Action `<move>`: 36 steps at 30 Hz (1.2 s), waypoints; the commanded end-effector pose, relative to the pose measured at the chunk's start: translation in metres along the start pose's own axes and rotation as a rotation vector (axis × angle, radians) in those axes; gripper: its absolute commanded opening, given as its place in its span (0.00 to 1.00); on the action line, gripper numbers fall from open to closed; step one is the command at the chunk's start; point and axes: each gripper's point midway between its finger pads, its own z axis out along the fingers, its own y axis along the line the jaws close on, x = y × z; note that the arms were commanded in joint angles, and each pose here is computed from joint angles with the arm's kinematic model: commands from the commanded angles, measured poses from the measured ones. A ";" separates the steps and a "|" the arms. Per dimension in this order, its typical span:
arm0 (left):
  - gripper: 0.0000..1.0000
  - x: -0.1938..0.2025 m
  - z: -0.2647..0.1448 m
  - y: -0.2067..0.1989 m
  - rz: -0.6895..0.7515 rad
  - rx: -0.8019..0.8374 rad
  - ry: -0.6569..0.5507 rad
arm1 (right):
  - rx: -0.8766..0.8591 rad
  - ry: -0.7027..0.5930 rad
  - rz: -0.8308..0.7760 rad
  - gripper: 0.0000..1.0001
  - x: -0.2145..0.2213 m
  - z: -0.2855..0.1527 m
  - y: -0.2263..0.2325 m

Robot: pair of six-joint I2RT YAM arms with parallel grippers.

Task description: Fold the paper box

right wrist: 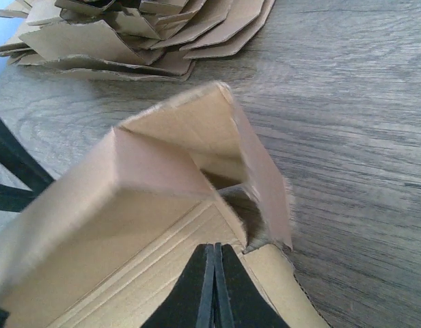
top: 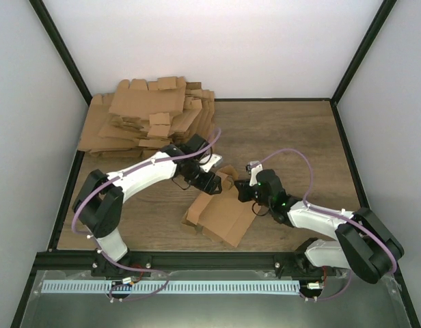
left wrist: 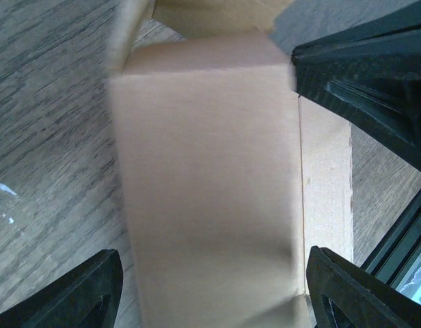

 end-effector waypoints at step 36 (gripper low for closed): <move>0.63 0.004 -0.014 0.002 -0.011 -0.154 -0.031 | 0.096 -0.038 -0.103 0.01 -0.052 0.030 0.006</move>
